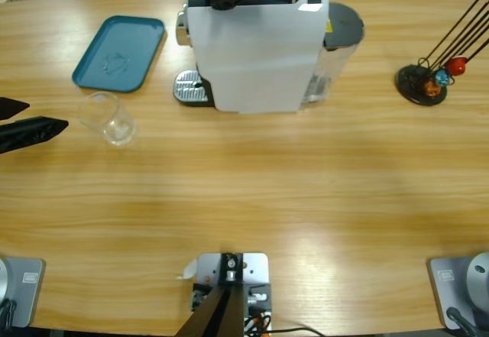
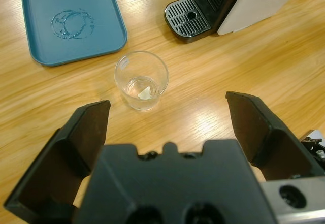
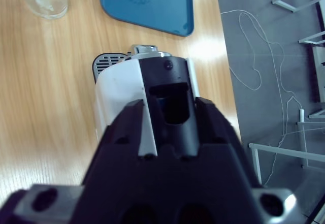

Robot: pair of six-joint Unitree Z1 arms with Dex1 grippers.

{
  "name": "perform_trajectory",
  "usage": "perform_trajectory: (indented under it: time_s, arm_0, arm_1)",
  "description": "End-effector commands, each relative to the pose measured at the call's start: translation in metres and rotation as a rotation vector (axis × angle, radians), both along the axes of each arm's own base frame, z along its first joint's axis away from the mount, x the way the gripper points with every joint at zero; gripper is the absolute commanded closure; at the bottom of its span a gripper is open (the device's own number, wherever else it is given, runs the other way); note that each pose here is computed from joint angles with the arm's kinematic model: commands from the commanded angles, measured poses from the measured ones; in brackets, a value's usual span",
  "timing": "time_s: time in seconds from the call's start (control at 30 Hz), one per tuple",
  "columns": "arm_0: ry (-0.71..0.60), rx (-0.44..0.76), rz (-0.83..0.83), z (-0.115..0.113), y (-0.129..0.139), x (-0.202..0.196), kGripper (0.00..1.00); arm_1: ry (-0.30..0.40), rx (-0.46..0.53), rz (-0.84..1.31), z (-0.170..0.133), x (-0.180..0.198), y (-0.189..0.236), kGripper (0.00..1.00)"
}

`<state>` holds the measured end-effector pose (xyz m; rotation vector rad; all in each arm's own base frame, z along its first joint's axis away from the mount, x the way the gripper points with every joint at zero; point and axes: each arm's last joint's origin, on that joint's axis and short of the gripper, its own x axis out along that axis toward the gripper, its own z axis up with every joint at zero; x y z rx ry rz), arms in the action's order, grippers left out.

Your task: Pour coffee

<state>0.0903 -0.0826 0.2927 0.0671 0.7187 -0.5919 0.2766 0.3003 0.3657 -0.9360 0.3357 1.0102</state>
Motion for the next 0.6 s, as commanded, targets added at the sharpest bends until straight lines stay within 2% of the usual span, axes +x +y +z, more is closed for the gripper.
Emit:
perform_trajectory:
  time_s: [0.03, 0.17, 0.3, 0.33, 0.37, 0.4, 0.47, 0.6]
  arm_0:
    - [0.01, -0.002, -0.023, -0.008, 0.003, -0.006, 0.0]
    - [0.013, 0.0, -0.022, -0.009, 0.003, -0.006, 0.0]
    - [0.012, 0.0, -0.022, -0.008, 0.003, -0.006, 0.0]
    - [0.012, 0.0, -0.022, -0.008, 0.003, -0.006, 0.0]
    - [0.012, 0.0, -0.022, -0.008, 0.003, -0.006, 0.0]
    - [0.012, -0.001, -0.022, -0.008, 0.003, -0.006, 0.0]
    - [0.012, -0.001, -0.023, -0.008, 0.003, -0.006, 0.0]
    - [0.01, -0.004, -0.024, -0.008, 0.003, -0.006, 0.0]
  arm_1:
    - [0.032, -0.034, 0.001, -0.004, -0.003, -0.005, 0.34]
    - [-0.012, 0.051, -0.024, 0.033, -0.043, -0.004, 0.335]
    - [-0.026, 0.138, 0.002, 0.064, -0.086, -0.018, 0.153]
    - [-0.017, 0.152, 0.002, 0.074, -0.098, -0.029, 0.223]
    - [0.001, 0.161, -0.011, 0.081, -0.105, -0.039, 0.418]
    - [0.014, 0.186, -0.028, 0.089, -0.112, -0.051, 0.542]
    - [0.045, 0.243, -0.065, 0.1, -0.127, -0.073, 0.995]
    - [0.07, 0.363, -0.165, 0.105, -0.142, -0.102, 1.0]
